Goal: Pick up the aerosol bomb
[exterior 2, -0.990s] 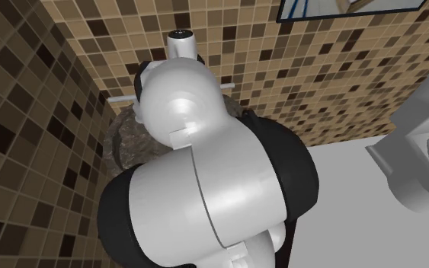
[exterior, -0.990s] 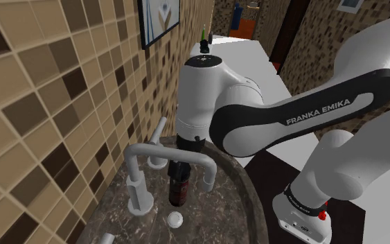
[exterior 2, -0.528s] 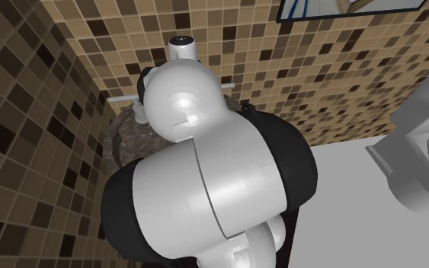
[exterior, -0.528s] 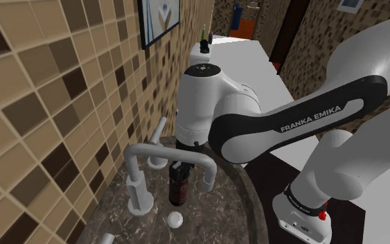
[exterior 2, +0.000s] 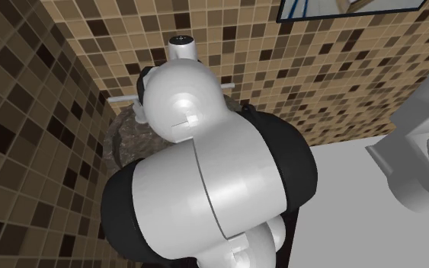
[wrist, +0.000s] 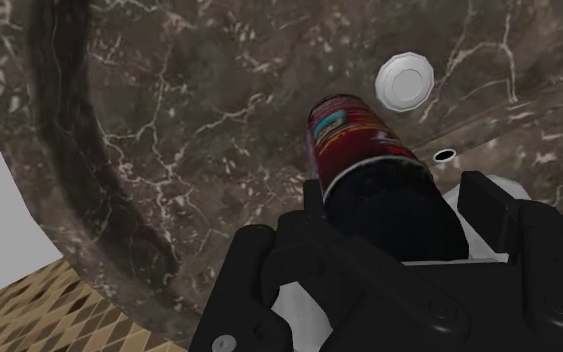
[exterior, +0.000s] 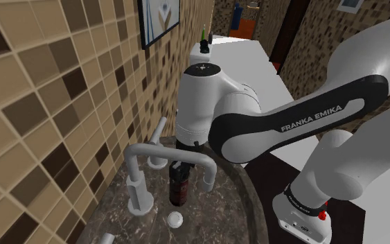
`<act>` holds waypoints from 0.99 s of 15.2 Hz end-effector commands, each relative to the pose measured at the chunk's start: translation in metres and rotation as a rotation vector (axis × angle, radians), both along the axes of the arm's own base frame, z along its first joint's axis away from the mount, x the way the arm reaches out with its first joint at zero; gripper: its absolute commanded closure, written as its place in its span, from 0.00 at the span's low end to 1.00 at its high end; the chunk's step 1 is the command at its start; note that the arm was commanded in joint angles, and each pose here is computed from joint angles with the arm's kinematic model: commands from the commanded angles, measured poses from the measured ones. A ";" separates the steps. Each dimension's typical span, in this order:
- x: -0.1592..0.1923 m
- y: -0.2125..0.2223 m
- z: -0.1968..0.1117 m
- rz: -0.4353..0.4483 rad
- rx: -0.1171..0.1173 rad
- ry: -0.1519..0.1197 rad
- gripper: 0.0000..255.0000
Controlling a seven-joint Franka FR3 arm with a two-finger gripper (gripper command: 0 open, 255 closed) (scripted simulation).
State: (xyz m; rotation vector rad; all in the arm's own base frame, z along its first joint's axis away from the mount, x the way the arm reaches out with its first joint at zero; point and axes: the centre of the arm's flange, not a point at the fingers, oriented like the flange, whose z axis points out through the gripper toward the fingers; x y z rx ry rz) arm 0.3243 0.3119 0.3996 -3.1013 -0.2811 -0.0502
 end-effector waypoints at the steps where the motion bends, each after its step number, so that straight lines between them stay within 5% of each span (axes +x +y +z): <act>1: 0.000 0.000 0.007 0.000 -0.001 0.003 1.00; 15: 0.000 0.000 0.077 0.000 -0.001 0.003 1.00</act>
